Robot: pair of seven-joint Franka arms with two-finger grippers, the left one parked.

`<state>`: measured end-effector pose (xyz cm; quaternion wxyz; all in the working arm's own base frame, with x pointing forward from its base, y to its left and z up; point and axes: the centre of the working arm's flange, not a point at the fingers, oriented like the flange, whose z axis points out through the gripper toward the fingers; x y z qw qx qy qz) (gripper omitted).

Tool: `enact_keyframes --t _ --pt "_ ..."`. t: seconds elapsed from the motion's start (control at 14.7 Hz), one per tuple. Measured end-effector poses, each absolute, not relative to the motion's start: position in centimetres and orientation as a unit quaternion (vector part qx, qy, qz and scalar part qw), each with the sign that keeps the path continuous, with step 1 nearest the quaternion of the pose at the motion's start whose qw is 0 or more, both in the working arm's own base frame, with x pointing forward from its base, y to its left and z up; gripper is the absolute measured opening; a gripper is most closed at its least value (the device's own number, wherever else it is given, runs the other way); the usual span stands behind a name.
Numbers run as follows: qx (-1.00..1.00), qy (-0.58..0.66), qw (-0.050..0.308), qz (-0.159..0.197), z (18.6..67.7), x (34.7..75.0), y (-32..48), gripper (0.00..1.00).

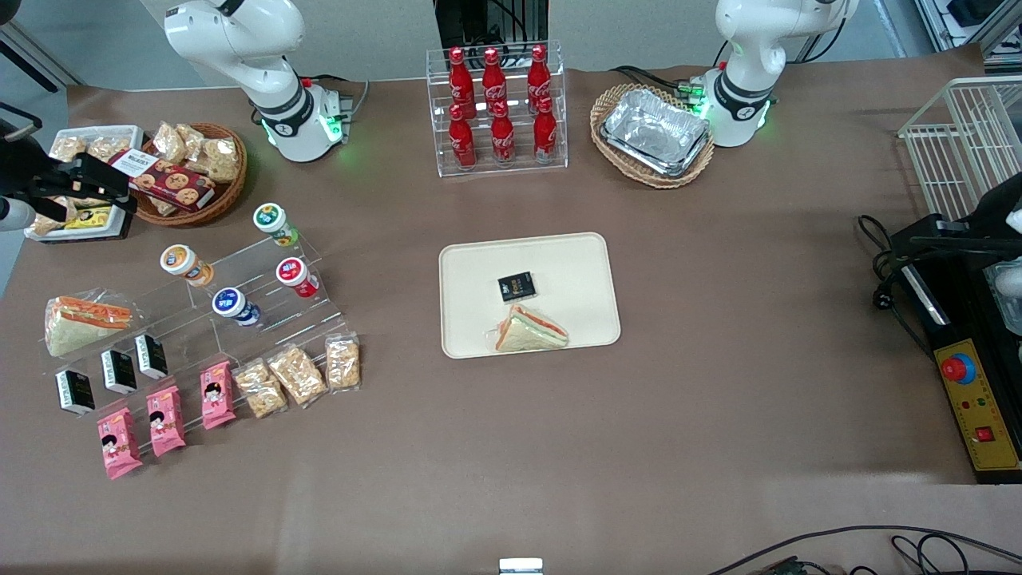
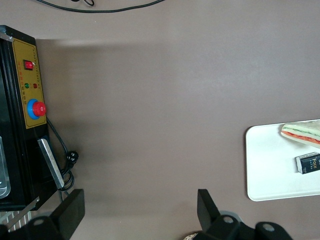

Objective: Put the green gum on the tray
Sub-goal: 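Move the right gripper over the acrylic stand toward the green gum canister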

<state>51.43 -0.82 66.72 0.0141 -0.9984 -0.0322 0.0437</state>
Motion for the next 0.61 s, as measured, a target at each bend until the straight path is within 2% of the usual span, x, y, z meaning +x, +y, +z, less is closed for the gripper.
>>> enact_keyframes --t 0.61 --pt "-0.998 -0.032 0.014 0.048 66.50 51.35 -0.87 1.00"
